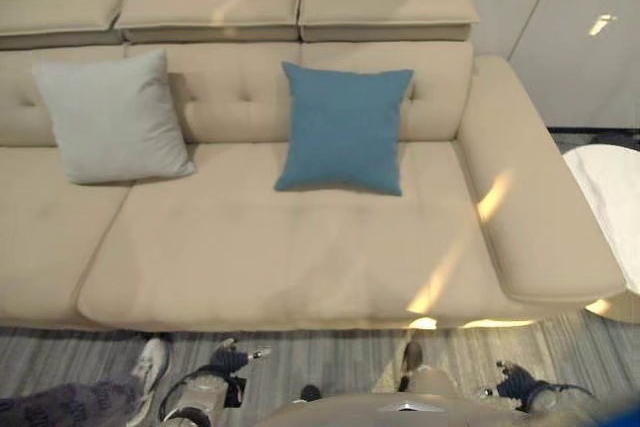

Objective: Pick up all the scattered cushions and arrange them neatly on the sofa.

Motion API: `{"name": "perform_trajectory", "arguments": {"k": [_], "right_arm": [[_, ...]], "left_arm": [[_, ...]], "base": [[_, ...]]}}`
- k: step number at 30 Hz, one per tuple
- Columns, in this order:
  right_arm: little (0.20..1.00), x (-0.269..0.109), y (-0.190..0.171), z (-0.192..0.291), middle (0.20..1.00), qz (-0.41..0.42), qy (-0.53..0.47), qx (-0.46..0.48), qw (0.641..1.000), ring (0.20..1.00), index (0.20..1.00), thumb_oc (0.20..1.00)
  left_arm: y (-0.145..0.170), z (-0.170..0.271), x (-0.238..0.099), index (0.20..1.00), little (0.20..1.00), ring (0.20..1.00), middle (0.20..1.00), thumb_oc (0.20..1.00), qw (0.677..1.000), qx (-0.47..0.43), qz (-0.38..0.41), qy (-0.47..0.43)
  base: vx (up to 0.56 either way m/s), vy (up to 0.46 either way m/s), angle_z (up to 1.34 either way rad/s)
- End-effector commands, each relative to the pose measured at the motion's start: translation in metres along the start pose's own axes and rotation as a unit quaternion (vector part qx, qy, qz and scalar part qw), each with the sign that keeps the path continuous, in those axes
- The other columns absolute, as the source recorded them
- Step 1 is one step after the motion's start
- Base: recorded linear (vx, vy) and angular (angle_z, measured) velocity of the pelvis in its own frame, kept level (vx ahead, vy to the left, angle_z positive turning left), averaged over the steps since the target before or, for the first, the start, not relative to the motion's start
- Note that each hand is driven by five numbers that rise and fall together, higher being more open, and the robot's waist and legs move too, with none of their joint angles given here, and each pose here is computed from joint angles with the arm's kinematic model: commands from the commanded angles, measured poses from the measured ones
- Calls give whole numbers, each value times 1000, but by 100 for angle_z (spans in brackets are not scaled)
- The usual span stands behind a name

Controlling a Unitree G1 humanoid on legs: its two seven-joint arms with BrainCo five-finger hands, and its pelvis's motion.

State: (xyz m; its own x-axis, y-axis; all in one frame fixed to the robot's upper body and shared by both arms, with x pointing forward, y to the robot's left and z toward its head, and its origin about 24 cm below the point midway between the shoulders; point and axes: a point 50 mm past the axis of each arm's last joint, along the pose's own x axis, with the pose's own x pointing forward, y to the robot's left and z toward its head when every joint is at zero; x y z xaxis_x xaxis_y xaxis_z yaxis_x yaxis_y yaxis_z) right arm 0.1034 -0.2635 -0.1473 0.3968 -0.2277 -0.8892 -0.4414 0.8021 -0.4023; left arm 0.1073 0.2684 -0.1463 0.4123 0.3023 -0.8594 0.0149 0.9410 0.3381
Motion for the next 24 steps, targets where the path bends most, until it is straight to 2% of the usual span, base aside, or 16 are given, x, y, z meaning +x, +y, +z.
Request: {"name": "perform_trajectory", "arguments": {"k": [1,9,24], "right_arm": [[1000,2,2,4,1000,6,6,-27,1000,1000,1000,1000],[1000,2,10,6,1000,15,0,-44,999,1000,1000,1000],[1000,0,21,-6,1000,23,24,-41,999,1000,1000,1000]], "left_arm": [[25,0,0,1000,1000,1000,1000,1000,999,10,39,-3],[21,-18,-4,1000,1000,1000,1000,1000,999,8,31,23],[-6,-18,-3,1000,1000,1000,1000,1000,998,51,-8,32]], "base": [[-280,102,-22],[-87,-29,-30],[-2,-60,9]]}}
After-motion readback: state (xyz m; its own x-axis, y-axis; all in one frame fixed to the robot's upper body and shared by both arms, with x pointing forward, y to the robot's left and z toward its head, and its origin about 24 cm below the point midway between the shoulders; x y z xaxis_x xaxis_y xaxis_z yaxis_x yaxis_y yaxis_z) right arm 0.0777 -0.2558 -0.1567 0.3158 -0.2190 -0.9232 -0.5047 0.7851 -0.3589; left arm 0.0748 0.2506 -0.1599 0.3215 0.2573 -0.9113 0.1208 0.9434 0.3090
